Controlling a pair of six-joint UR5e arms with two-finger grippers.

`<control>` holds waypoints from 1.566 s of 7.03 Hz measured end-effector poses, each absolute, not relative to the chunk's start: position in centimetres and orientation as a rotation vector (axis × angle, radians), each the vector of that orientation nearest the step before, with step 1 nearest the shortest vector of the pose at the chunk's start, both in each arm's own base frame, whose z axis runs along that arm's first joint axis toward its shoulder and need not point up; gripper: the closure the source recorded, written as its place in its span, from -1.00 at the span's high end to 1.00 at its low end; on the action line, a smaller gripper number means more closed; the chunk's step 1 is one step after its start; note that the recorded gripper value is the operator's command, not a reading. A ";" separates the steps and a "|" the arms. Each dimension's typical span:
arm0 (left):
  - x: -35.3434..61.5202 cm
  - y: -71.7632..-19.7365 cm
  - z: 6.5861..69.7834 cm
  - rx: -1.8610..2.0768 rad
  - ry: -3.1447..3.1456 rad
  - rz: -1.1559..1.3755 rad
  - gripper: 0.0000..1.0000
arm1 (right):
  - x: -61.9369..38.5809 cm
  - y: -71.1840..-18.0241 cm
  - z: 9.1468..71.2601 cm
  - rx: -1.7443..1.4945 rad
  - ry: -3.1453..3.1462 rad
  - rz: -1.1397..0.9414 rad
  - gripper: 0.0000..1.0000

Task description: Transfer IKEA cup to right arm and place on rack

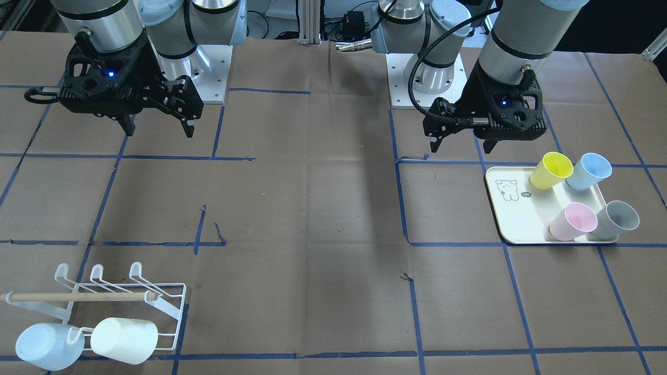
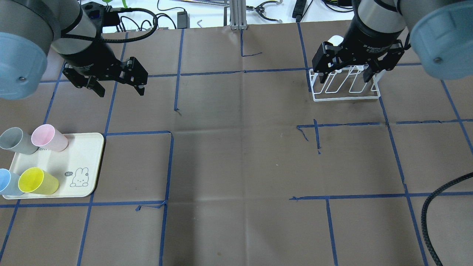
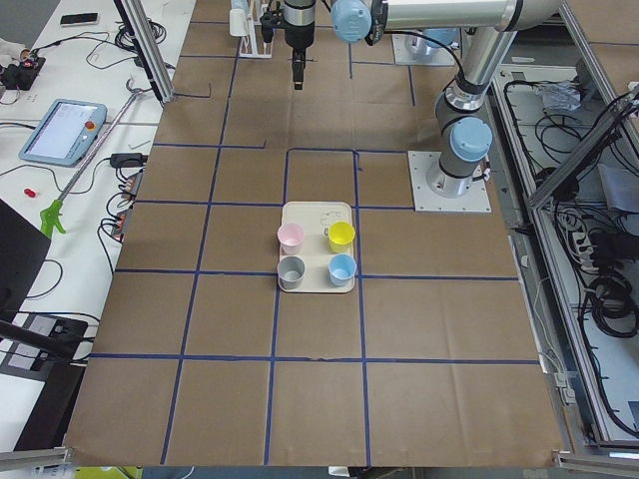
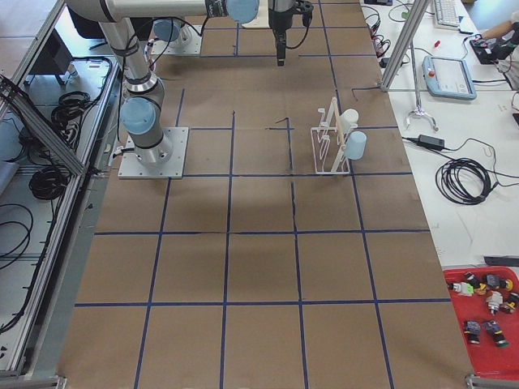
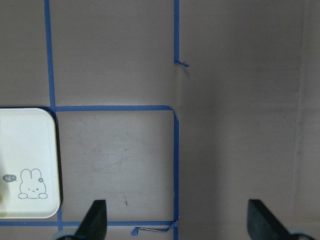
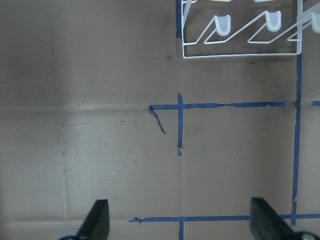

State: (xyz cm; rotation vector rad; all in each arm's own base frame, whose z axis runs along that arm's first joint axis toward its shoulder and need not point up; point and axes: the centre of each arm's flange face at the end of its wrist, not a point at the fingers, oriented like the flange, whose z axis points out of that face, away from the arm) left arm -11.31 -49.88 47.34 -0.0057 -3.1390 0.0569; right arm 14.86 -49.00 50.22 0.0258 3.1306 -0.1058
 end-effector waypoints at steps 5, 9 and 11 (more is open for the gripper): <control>-11.3 -49.8 47.3 -0.006 -3.140 0.056 1.00 | 15.1 -49.6 50.2 0.023 3.132 -0.058 1.00; -11.3 -49.8 47.3 -0.006 -3.139 0.056 1.00 | 15.5 -49.2 49.6 0.011 3.142 -0.036 1.00; -11.3 -49.8 47.3 -0.006 -3.140 0.055 1.00 | 15.5 -49.2 49.7 0.010 3.143 -0.038 1.00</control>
